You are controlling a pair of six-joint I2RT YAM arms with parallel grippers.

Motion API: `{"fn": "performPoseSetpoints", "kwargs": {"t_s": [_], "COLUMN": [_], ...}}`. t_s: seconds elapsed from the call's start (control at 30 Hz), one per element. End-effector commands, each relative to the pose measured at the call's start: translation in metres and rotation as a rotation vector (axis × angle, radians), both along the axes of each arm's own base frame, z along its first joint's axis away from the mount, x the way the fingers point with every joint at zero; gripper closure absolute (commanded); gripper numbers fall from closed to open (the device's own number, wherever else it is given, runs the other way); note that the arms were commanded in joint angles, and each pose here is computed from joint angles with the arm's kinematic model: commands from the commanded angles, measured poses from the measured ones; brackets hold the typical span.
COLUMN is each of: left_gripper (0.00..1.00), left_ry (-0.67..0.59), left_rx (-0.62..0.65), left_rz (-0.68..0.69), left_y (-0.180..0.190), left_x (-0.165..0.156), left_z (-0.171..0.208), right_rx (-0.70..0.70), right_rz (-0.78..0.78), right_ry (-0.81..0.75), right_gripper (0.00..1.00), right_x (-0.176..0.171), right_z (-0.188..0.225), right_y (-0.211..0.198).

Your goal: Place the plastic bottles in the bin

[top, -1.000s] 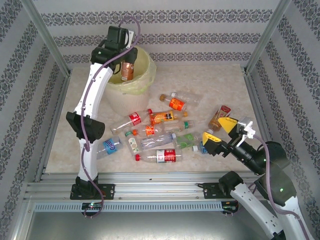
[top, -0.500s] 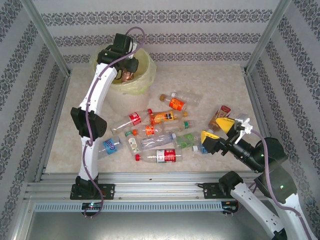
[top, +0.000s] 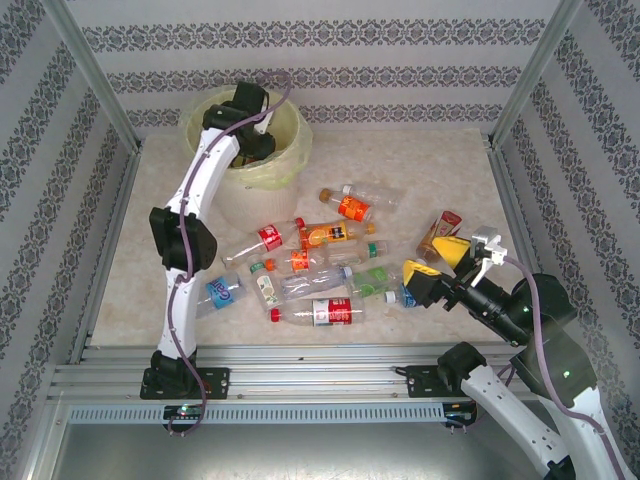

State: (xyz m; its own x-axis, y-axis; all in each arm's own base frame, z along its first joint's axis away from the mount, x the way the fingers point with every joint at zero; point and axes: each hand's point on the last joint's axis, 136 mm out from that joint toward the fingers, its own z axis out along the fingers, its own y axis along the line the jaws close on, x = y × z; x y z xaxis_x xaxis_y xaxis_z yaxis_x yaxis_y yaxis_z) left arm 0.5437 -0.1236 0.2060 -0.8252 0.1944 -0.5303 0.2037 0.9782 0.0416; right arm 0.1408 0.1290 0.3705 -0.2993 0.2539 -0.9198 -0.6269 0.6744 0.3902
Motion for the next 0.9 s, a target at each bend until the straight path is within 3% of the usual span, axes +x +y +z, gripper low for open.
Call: {"fn": "performPoseSetpoints", "kwargs": {"t_s": [0.0, 0.13, 0.43, 0.87], "left_gripper": [0.66, 0.60, 0.36, 0.03], "left_ry": [0.070, 0.074, 0.040, -0.156], "left_rx": [-0.005, -0.021, -0.064, -0.225], "left_rz": [0.030, 0.037, 0.057, 0.037], "left_y": [0.007, 0.006, 0.005, -0.006], "left_x": [-0.010, -0.011, -0.019, -0.039], "left_z": [-0.013, -0.011, 0.015, 0.114], "right_rx": [0.015, 0.012, 0.040, -0.048], "right_rz": [-0.026, -0.031, -0.066, -0.134], "right_ry": [0.006, 0.032, 0.153, 0.301], "right_gripper": [0.02, 0.02, 0.02, 0.02], "right_x": [-0.001, 0.001, 0.012, 0.041], "right_z": [0.006, 0.001, -0.018, -0.048], "right_y": [-0.006, -0.005, -0.004, 0.002]}}
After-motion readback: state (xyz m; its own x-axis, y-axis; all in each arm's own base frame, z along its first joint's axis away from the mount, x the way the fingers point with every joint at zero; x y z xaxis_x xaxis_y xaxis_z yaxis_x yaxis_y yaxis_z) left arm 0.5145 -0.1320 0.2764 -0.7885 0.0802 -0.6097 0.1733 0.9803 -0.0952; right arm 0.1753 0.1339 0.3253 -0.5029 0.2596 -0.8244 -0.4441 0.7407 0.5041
